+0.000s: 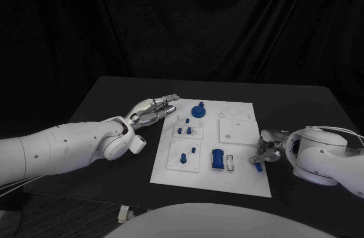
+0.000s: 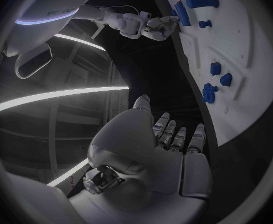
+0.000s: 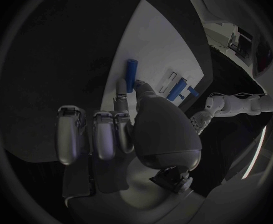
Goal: Assemble the parts on the task board
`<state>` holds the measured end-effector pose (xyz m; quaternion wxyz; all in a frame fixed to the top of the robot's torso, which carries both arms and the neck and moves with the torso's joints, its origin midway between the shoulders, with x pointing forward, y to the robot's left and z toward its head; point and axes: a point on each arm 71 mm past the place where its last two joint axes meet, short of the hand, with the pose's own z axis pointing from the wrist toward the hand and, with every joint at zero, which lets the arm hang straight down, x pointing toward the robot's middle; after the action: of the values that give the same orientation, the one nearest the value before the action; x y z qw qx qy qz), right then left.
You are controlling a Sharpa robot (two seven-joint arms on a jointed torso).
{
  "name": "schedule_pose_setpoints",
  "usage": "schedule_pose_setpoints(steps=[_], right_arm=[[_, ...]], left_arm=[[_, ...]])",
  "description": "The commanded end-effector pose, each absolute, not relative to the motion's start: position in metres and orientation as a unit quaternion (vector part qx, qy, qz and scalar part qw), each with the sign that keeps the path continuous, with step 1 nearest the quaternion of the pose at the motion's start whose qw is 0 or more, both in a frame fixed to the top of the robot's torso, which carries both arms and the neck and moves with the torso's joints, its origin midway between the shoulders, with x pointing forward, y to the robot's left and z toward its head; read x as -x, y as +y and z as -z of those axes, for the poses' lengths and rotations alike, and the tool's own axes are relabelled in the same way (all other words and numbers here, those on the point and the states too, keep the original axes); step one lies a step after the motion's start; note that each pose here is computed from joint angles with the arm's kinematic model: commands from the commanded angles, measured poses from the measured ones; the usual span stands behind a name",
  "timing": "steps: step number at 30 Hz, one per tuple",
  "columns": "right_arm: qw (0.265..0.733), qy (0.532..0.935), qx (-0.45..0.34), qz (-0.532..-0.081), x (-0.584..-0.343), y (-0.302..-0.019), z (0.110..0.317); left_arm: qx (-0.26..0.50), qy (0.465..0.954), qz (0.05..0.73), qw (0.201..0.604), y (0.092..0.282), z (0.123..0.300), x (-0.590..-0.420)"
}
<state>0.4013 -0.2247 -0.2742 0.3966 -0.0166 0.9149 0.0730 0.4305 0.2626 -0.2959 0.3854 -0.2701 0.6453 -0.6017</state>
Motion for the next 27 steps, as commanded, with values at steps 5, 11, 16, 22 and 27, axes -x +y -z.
schedule_pose_setpoints(steps=[5,11,16,22,27], right_arm=[[0.41,0.909,-0.008,-0.08,-0.396,-0.226,0.276],[0.402,0.91,-0.039,-0.095,-0.391,-0.228,0.274],[0.374,0.915,-0.094,-0.119,-0.388,-0.228,0.272],[0.313,0.923,-0.166,-0.147,-0.385,-0.224,0.274],[0.263,0.926,-0.215,-0.164,-0.384,-0.219,0.279]], left_arm=[[0.248,0.609,0.641,0.395,0.26,0.288,-0.429],[0.248,0.61,0.641,0.395,0.261,0.288,-0.429],[0.249,0.61,0.64,0.395,0.261,0.289,-0.429],[0.249,0.61,0.641,0.394,0.26,0.289,-0.429],[0.249,0.61,0.64,0.394,0.26,0.289,-0.429]])
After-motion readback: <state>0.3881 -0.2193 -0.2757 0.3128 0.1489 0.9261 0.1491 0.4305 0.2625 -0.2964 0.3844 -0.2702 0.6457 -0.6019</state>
